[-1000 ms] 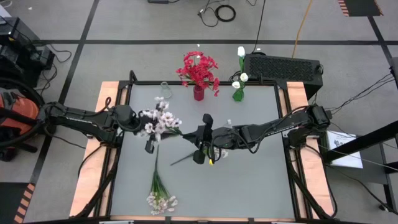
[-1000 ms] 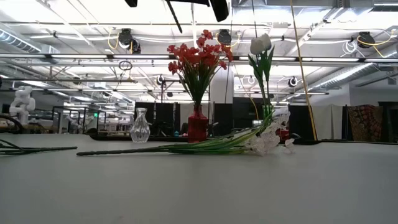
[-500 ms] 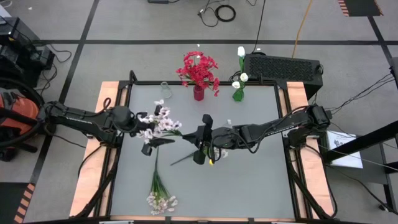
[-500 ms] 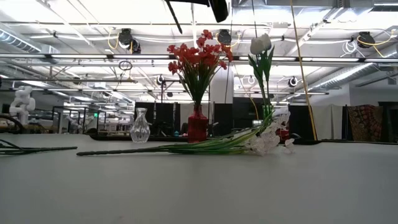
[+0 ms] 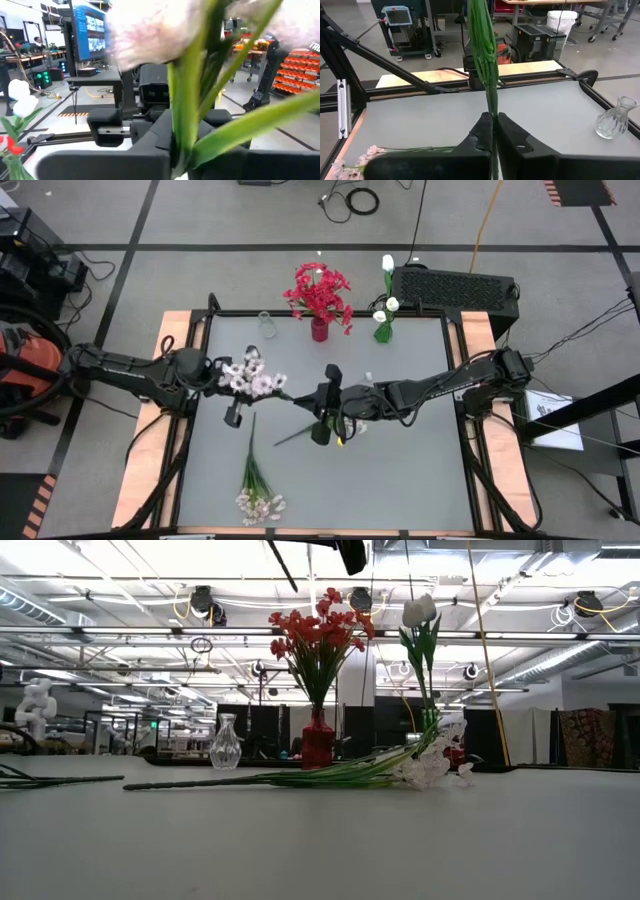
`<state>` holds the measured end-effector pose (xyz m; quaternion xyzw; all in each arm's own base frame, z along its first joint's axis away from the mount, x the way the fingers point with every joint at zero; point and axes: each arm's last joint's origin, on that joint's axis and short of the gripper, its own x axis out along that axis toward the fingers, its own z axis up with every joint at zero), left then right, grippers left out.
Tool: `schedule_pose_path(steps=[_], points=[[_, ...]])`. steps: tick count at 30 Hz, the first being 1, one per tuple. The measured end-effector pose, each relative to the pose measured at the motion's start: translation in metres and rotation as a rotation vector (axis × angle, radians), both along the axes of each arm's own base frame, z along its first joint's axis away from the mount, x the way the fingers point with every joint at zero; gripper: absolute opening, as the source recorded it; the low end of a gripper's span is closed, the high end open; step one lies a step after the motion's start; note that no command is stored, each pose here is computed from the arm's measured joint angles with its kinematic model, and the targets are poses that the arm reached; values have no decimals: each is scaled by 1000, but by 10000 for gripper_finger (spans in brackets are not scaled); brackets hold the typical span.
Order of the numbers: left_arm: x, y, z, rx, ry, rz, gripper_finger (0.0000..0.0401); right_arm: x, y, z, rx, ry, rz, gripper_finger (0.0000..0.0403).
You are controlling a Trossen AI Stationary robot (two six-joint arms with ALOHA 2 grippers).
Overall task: Sort flowers into vase by color
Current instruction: Put the top white flowers into the transparent vase
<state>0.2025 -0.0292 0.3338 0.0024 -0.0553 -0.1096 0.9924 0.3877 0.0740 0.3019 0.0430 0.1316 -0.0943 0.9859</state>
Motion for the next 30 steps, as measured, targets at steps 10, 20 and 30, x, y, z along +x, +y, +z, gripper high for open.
schedule_pose_path(steps=[10, 20, 30], points=[[-25, 17, 3, 34, 58, 112, 21, -12, -2, -2, 32, 110, -28, 105], [-61, 57, 11, 105, 49, 418, 15, -28, -6, -14, 76, 316, -78, 171], [-73, 117, 4, 41, 100, 486, 14, -30, -6, -16, 95, 340, -90, 173]])
